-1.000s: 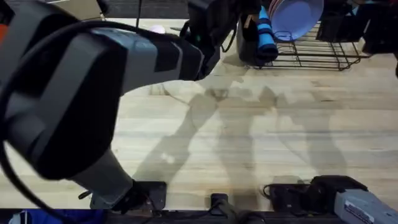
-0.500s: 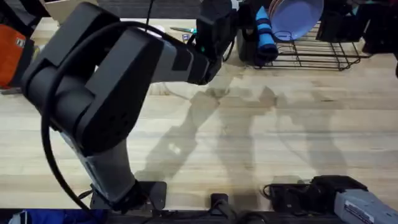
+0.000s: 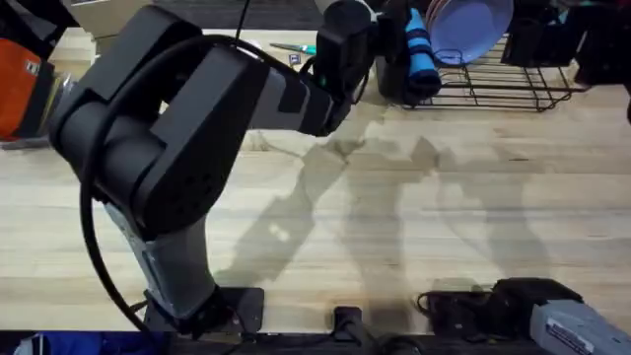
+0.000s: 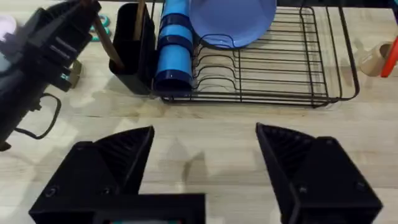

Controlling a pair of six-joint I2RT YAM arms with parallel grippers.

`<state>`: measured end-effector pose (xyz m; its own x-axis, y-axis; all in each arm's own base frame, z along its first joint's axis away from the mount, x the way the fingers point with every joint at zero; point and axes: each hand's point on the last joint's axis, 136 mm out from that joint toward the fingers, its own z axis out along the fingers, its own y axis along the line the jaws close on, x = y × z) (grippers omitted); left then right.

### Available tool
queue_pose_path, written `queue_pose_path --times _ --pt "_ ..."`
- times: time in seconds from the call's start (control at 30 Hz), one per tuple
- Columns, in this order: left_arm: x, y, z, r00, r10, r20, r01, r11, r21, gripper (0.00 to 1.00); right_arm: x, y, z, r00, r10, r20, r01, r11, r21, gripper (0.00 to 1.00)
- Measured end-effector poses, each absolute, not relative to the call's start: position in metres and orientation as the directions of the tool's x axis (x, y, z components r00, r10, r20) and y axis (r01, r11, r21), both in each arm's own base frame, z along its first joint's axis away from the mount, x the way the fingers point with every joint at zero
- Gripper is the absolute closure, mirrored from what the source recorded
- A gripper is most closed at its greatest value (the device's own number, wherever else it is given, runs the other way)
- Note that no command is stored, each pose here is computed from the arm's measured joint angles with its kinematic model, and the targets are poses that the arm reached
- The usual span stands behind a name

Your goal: Pick up the spoon on the table one by one and put them onto the rack

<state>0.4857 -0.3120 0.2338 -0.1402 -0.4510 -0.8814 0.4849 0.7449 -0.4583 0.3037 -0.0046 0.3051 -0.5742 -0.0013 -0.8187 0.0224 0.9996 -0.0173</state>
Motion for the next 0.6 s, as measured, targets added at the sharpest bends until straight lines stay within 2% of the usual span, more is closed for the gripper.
queue_pose_path --times 0.6 --pt "0.479 -0.323 0.181 -0.309 -0.323 -0.894 0.442 0.784 -0.436 0.956 0.304 -0.004 0.305 -0.575 -0.001 -0.818 0.020 1.000 -0.016 0.006"
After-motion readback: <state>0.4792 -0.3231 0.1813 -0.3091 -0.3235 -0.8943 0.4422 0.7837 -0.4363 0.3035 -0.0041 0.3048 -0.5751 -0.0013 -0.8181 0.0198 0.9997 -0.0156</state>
